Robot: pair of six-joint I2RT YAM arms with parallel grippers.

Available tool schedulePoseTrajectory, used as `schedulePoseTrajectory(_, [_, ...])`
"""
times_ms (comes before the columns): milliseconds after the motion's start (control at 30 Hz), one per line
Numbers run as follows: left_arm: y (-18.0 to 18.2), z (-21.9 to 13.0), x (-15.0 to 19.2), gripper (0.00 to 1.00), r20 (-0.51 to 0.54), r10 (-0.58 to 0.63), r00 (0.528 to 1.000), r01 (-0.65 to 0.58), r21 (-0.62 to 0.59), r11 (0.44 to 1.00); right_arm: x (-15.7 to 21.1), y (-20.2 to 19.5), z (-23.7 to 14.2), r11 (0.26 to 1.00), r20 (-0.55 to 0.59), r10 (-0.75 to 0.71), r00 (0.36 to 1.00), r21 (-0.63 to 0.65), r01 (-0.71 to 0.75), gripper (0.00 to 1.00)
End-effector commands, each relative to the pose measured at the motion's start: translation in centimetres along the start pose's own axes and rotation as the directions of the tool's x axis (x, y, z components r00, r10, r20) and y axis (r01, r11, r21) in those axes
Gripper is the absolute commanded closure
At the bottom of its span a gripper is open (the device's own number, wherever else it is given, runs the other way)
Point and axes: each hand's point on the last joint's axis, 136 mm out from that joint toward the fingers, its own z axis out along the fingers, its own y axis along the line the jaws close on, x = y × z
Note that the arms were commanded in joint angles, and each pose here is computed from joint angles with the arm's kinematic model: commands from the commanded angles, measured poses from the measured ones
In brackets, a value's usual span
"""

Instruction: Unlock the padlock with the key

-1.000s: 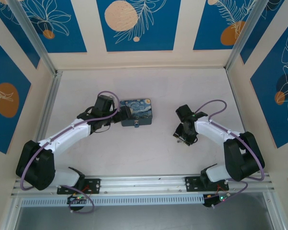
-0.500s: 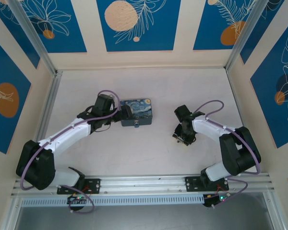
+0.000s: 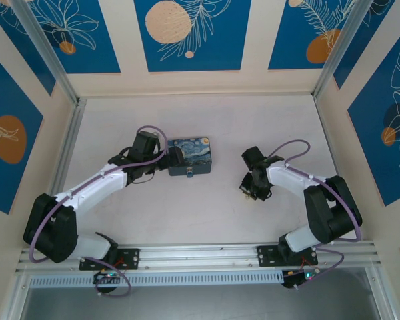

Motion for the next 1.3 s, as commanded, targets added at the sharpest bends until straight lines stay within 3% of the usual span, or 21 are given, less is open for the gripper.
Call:
schedulePoseTrajectory(0, [-1.0, -0.4, -0.1, 0.0, -0.001, 0.015, 1.0, -0.015, 0.022, 1.0, 0.8, -0.7, 0.1, 1.0, -0.019, -0.006, 1.0, 0.014, 0.006, 1.0])
schedulePoseTrajectory(233, [-0.9, -0.7, 0.1, 0.0, -0.002, 0.008, 1.0, -0.008, 0.023, 1.0, 1.2, 1.2, -1.9, 0.994, -0.003, -0.074, 0.997, -0.086, 0.073, 1.0])
schedulePoseTrajectory(467, [-1.7, -0.8, 0.4, 0.0, -0.02, -0.035, 0.999, 0.036, 0.071, 0.997, 2.3, 6.5, -6.3, 0.932, 0.036, -0.199, 0.979, -0.301, 0.2, 1.0])
schedulePoseTrajectory(767, [-4.1, -0.9, 0.2, 0.0, -0.079, -0.247, 0.966, 0.257, 0.169, 0.951, 3.5, 13.6, -12.2, 0.813, 0.1, -0.284, 0.954, -0.502, 0.295, 1.0])
schedulePoseTrajectory(900, [-4.8, -0.9, -0.1, 0.0, -0.118, -0.421, 0.899, 0.437, 0.193, 0.879, 3.6, 16.5, -14.5, 0.77, 0.125, -0.289, 0.949, -0.558, 0.308, 1.0])
schedulePoseTrajectory(1033, [-5.5, -0.4, 0.2, 0.0, -0.19, -0.578, 0.794, 0.607, 0.183, 0.773, 3.7, 19.3, -16.6, 0.727, 0.153, -0.291, 0.945, -0.607, 0.322, 1.0])
schedulePoseTrajectory(1167, [-6.3, 0.0, 0.3, 0.0, -0.246, -0.683, 0.688, 0.726, 0.2, 0.658, 4.1, 21.9, -18.2, 0.686, 0.167, -0.298, 0.94, -0.647, 0.332, 1.0])
schedulePoseTrajectory(1267, [-7.1, 0.2, 0.2, 0.0, -0.28, -0.717, 0.638, 0.77, 0.206, 0.604, 4.5, 23.6, -18.9, 0.662, 0.176, -0.309, 0.935, -0.665, 0.344, 1.0])
